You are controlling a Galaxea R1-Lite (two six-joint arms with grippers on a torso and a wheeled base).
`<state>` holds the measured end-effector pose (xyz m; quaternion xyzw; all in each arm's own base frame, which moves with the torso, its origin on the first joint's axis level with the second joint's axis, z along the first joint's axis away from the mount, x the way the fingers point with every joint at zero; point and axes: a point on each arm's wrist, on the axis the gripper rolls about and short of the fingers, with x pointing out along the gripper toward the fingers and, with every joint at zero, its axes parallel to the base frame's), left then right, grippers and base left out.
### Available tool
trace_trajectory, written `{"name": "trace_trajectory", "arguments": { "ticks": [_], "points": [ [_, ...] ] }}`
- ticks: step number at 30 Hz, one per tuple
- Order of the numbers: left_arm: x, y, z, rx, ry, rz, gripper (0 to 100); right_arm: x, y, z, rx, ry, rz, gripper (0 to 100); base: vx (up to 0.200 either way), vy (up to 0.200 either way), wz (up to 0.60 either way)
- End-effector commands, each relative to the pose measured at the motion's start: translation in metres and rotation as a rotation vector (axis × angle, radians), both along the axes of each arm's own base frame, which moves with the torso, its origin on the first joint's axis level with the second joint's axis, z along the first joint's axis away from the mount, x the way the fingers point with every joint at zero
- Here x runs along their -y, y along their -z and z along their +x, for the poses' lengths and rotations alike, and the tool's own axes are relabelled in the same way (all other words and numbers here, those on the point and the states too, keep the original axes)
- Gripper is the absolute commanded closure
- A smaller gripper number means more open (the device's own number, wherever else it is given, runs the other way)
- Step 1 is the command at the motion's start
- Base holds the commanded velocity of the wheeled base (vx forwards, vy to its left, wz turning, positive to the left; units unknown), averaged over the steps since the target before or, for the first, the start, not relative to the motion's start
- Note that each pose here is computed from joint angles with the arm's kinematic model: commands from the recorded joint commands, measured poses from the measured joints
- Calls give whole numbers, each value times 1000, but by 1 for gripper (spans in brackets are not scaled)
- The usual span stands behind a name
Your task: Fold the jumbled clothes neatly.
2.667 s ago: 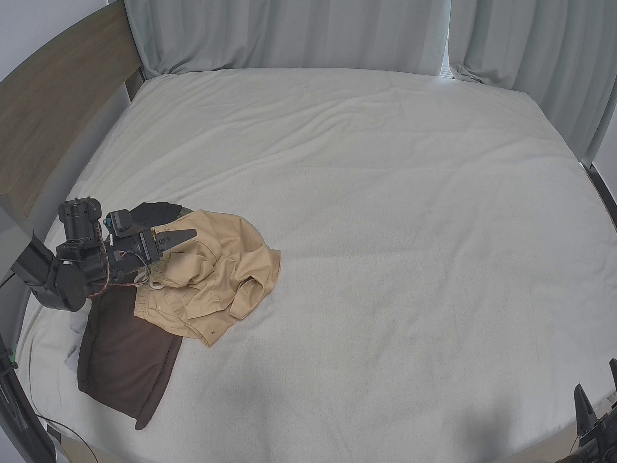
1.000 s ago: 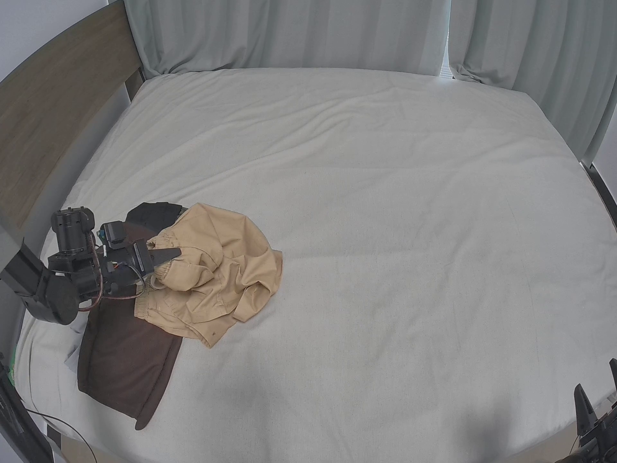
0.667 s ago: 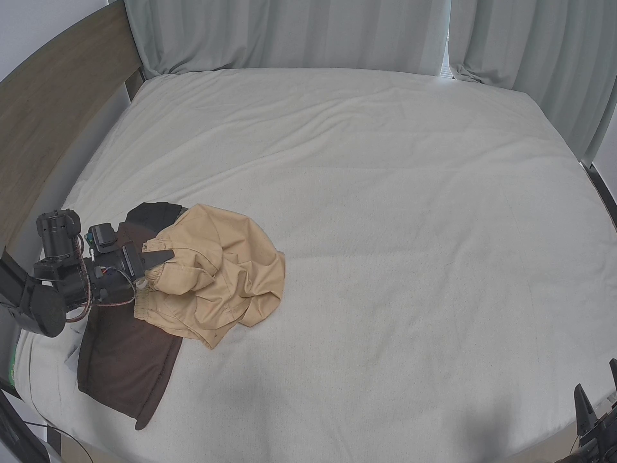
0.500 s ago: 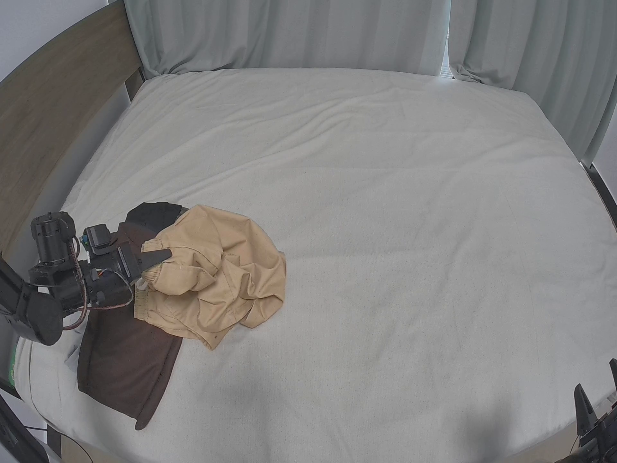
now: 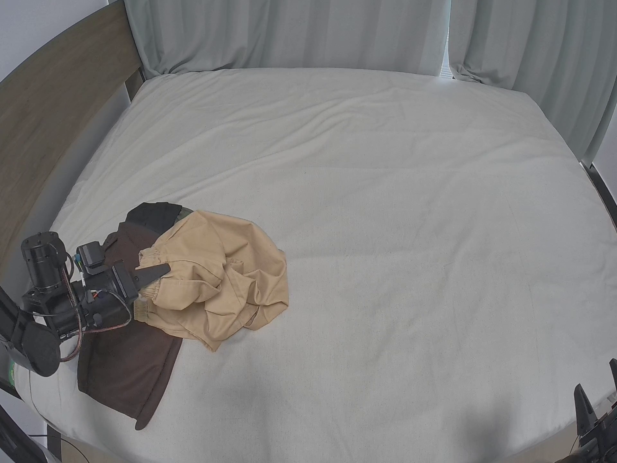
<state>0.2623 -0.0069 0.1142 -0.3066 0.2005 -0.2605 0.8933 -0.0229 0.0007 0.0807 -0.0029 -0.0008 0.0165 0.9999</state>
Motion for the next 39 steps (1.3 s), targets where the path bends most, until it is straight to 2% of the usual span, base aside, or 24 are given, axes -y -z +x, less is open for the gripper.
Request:
{"name": "trace_trajectory", "arguments": {
  "ticks": [1, 6, 14, 24, 30, 36, 39],
  "points": [
    [9, -1, -6, -16, 1, -19, 100, 0, 5, 0, -6, -1, 0, 0, 0, 0, 0],
    [23, -6, -10, -20, 4, -69, 100, 0, 5, 0, -6, -1, 0, 0, 0, 0, 0],
    [30, -12, -16, 18, 19, -108, 100, 0, 5, 0, -6, -1, 0, 0, 0, 0, 0],
    [48, -24, -26, 23, -8, -164, 100, 0, 5, 0, -5, -1, 0, 0, 0, 0, 0],
    [51, -30, -29, 20, -12, -207, 100, 0, 5, 0, -5, -2, 1, 0, 0, 0, 0],
    [53, -27, -30, 10, -9, -205, 100, 0, 5, 0, -3, -2, 1, 0, 0, 0, 0],
    [53, -28, -28, 16, -38, -206, 100, 0, 5, 0, -3, -2, 1, 0, 0, 0, 0]
  ]
}}
